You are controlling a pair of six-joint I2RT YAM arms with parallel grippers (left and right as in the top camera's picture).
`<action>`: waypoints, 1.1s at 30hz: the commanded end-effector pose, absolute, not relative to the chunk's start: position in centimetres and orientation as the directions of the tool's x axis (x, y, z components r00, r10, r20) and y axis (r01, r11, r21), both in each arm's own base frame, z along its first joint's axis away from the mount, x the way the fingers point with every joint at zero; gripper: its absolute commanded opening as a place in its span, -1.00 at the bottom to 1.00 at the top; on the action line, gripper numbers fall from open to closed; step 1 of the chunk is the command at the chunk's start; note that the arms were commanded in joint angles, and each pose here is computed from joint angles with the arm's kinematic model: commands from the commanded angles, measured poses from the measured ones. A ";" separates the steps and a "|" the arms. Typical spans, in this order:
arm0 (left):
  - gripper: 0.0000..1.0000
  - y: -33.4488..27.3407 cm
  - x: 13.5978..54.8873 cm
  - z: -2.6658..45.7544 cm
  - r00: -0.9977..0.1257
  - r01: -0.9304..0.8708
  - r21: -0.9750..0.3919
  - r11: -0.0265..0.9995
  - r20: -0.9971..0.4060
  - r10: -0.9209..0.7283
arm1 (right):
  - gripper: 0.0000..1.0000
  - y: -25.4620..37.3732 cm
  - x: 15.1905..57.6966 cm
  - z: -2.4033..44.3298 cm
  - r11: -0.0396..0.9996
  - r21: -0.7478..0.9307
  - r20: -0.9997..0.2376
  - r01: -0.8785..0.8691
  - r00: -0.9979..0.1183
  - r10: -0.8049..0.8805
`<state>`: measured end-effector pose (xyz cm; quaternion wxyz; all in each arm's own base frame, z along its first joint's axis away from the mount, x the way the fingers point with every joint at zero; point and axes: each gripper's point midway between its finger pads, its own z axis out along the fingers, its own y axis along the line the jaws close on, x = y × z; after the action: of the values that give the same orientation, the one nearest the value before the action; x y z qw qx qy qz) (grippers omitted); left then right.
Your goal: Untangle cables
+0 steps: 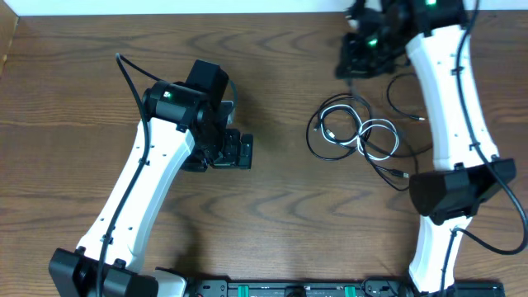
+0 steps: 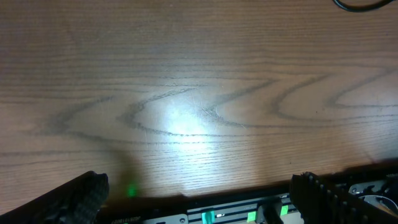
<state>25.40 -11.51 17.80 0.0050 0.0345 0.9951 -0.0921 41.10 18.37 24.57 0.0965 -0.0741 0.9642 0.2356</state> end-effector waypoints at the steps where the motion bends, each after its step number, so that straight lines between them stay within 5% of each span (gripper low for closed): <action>1: 0.96 -11.4 25.5 18.0 -0.998 0.065 -0.172 0.983 -0.023 0.062 | -0.97 21.0 40.1 25.0 0.843 0.463 -0.242 -0.272 -0.954 -0.175; 12: 0.96 -11.4 25.6 18.0 -0.998 0.065 -0.172 0.983 -0.024 0.062 | -0.89 25.0 39.1 24.6 0.883 0.405 -0.247 -0.236 -0.959 -0.142; 18: 0.96 -12.1 27.0 18.2 -0.994 0.076 -0.195 0.978 -0.086 0.060 | -0.81 27.2 39.8 25.0 0.899 0.424 -0.256 -0.106 -0.967 0.006; 26: 0.96 -14.8 26.7 18.9 -0.995 0.092 -0.350 0.932 -0.070 0.072 | -0.76 28.3 40.8 25.4 0.920 0.376 -0.346 -0.113 -0.938 0.026; 31: 0.96 -14.2 27.0 18.8 -0.998 0.026 -0.327 0.945 -0.062 0.006 | -0.24 24.9 42.1 24.8 0.959 0.280 -0.364 -0.037 -0.929 0.071; 33: 0.96 -12.6 27.7 18.3 -0.992 -0.083 -0.251 0.964 -0.066 -0.103 | 0.23 23.4 42.4 24.6 0.962 0.273 -0.349 -0.004 -0.932 0.096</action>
<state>26.98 -14.08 18.53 0.0313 0.0194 0.9861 -0.1621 40.89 26.62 24.80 0.1670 -0.0114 0.9705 0.1733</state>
